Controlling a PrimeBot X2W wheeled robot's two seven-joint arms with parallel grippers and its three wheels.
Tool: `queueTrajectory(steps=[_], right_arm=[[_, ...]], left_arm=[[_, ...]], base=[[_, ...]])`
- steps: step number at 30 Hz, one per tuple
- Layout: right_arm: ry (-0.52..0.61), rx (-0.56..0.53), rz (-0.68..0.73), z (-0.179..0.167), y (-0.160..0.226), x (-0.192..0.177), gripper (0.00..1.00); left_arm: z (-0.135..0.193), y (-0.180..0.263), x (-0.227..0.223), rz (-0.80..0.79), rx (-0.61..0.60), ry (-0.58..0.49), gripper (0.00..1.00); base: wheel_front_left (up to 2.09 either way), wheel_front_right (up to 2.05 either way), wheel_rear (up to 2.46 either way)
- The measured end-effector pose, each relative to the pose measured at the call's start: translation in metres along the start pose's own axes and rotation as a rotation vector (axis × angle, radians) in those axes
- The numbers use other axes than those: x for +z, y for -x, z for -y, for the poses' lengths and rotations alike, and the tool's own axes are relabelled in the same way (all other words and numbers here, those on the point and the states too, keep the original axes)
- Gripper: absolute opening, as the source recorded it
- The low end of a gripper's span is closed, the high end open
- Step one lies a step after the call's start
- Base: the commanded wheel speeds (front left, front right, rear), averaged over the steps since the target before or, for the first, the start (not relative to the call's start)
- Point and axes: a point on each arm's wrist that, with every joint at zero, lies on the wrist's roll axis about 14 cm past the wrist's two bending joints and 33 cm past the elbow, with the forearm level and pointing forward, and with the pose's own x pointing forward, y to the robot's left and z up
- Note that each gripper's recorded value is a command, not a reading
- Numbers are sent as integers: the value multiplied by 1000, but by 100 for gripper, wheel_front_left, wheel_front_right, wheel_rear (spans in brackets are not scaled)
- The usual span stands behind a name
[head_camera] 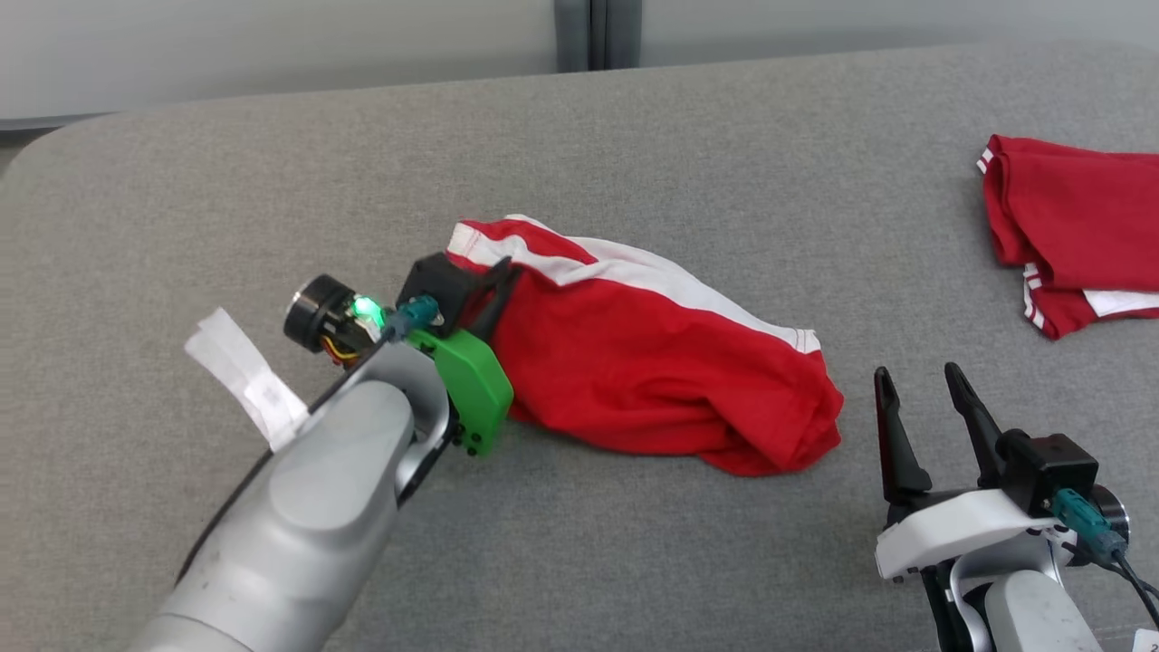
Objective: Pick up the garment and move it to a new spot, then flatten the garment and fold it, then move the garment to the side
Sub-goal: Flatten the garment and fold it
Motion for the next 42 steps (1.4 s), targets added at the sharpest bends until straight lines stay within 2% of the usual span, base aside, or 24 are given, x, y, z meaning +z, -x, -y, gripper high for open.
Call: queueTrajectory(steps=[6,11,18,19,20,21,32,42], right_arm=[[7,23,-1,-8,10,3,100],[18,50,-30,-17,22,-3,100],[26,56,-32,-19,30,0,100],[26,55,-32,-19,31,0,100],[26,54,-31,-19,33,1,100],[26,54,-28,-19,33,2,100],[31,54,17,-19,38,17,100],[42,59,65,-20,35,32,100]], left_arm=[[33,40,-20,13,19,58,0],[60,77,-53,-48,60,164,0],[71,98,-67,-61,138,270,0],[71,98,-67,-53,148,280,5],[72,99,-66,-38,163,283,57],[73,99,-65,-30,168,283,98],[57,106,-25,146,259,313,100],[27,131,-8,234,386,329,100]], base=[[0,0,0],[0,0,0],[0,0,0],[0,0,0],[0,0,0],[0,0,0],[0,0,0],[0,0,0]])
